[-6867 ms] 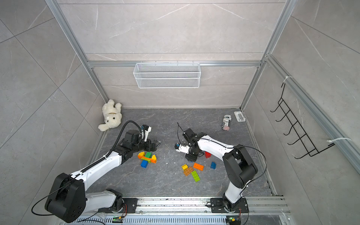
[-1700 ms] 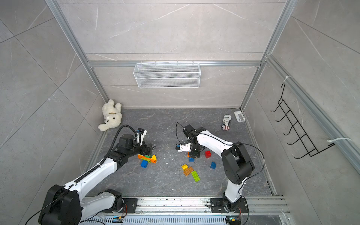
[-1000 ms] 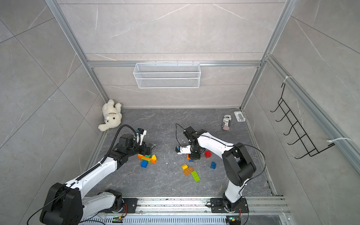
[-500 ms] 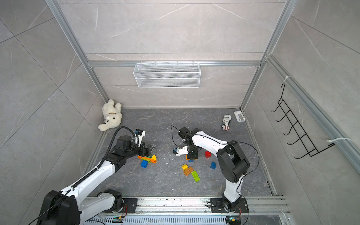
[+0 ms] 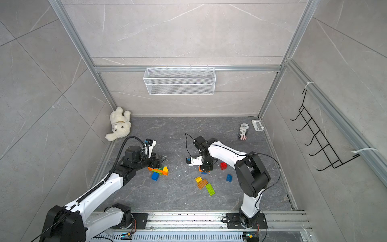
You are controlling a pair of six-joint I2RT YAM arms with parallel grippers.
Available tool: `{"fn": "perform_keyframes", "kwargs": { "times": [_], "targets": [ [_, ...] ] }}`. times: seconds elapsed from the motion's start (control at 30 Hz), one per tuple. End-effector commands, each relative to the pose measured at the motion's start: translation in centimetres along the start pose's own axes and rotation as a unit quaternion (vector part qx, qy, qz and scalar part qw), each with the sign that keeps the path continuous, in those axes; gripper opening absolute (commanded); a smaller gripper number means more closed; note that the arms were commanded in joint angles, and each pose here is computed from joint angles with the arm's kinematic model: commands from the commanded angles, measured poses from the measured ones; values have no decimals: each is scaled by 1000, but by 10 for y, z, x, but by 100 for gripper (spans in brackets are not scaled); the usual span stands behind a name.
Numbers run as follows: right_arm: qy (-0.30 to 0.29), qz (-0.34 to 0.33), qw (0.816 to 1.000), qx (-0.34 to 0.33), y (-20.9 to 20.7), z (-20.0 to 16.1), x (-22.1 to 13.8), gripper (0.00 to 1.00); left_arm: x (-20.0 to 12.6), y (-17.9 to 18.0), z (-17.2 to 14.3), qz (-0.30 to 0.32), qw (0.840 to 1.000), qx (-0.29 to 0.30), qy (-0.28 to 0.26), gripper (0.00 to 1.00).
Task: Assemble a fork with lego
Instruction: Assemble the lego brick with the lego brick, then pick up the lego brick from the center of the board.
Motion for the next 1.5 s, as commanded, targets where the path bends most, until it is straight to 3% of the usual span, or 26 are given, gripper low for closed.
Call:
{"fn": "perform_keyframes", "kwargs": {
  "times": [0.0,0.13,0.43,0.6,0.77,0.8,0.83,1.07,1.2,1.33,1.47],
  "targets": [
    [-29,15,999,-4,-3,12,-8,17,-3,-2,9,-6,1000,-10,-19,92],
    [-25,3,1000,-13,-3,10,-11,18,-5,-2,10,-4,1000,-13,-23,92],
    [32,47,998,-31,-1,20,18,21,-6,-2,9,0,1000,-8,-21,92],
    [19,41,999,-13,-5,27,15,29,-6,-1,9,2,1000,-10,-18,94],
    [-26,6,1000,1,-6,33,-11,47,-7,-2,8,5,1000,-6,-8,98],
    [-35,-1,999,4,-6,34,-18,90,-7,-2,9,5,1000,-5,-10,99],
    [-42,-9,999,6,-5,34,-24,99,-8,-2,10,5,1000,-4,-12,99],
    [-78,-67,994,47,4,28,-65,99,-12,-12,19,-32,999,-11,-5,100],
    [-148,-142,972,111,12,21,-100,99,-15,-18,26,-53,999,-10,-5,100],
    [-227,-105,956,153,39,16,-125,99,-23,-19,25,-51,997,-16,-51,99],
    [-284,-30,941,184,64,13,-146,99,-23,-20,20,-41,998,-35,-23,97]
  ]
}}
Point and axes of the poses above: each gripper's point midway between its finger pads, its own x axis out along the fingers, its own y axis along the line the jaws close on, z = x × y, the point moved 9 cm from there along -x, back along the fingers, and after that the axes turned 4 degrees about -x, right-handed, at the moved point
